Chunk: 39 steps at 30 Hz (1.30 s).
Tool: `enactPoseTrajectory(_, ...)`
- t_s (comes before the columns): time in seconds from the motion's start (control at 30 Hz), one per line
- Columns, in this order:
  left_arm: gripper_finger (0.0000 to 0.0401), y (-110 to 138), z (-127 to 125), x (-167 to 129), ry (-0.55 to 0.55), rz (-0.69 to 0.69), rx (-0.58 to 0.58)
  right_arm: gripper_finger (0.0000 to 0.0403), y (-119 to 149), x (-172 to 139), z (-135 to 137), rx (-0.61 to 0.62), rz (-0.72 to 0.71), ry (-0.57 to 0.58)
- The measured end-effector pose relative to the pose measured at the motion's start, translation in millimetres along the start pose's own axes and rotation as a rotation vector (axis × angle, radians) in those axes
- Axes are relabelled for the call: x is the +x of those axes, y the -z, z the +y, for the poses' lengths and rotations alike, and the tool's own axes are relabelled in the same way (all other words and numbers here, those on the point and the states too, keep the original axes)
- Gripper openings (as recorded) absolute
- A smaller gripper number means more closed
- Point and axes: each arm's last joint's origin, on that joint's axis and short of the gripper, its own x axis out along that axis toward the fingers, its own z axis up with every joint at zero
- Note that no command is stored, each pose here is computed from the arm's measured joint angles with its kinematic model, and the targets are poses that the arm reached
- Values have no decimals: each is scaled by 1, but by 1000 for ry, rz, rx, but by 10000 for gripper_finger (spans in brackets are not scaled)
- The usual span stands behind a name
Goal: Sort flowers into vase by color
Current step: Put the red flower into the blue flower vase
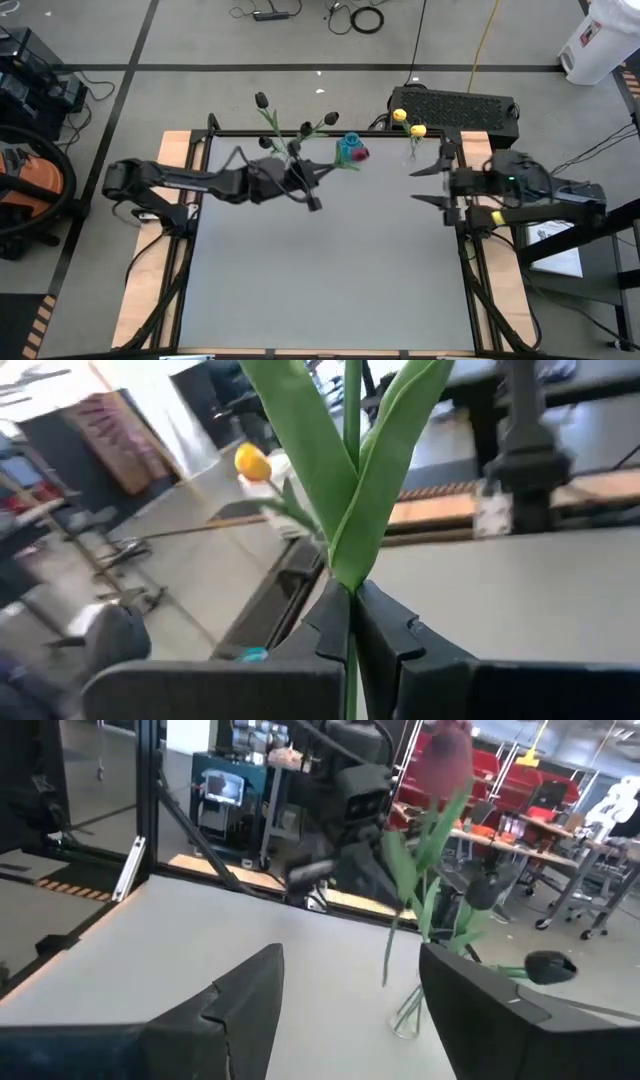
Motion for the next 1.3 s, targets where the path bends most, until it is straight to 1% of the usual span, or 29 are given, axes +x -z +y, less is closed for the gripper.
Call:
enactPoseTrajectory(0.1, 8, -6, 10, -12, 87, -6, -16, 226, 1, -17, 1, 5, -16, 4)
enactPoseTrajectory(0.17, 8, -8, 11, -19, 154, -3, -14, 226, 3, -24, 2, 1, -48, 9)
enactPoseTrajectory(0.23, 8, -11, 13, -28, 222, -3, -10, 226, 16, -25, 5, -13, -47, 6)
enactPoseTrajectory(0.33, 8, -14, 14, -39, 323, -69, -12, 226, 39, -23, 11, -14, -60, 16)
enactPoseTrajectory(0.4, 8, -10, 14, -46, 377, -85, -3, 226, 53, -20, 14, 13, -102, 24)
enactPoseTrajectory(0.47, 8, -7, 12, -52, 408, -97, 4, 226, 64, -15, 16, 46, -153, 34)
enactPoseTrajectory(0.53, 8, -2, 10, -53, 417, -122, 2, 226, 72, -10, 18, 63, -201, 42)
enactPoseTrajectory(0.67, 8, 13, 0, -49, 453, -196, -10, 226, 80, -1, 19, 76, -296, 58)
enactPoseTrajectory(0.77, 8, 25, -9, -43, 458, -235, -39, 226, 84, 8, 20, 87, -293, 56)
enactPoseTrajectory(0.9, 8, 34, -20, -30, 442, -320, -69, 226, 84, 21, 19, 125, -291, 50)
enactPoseTrajectory(1.07, 8, 45, -32, -11, 431, -360, -76, 226, 88, 42, 19, 154, -259, 40)
enactPoseTrajectory(1.3, 8, 53, -41, 5, 407, -397, -83, 226, 87, 61, 18, 200, -327, 33)
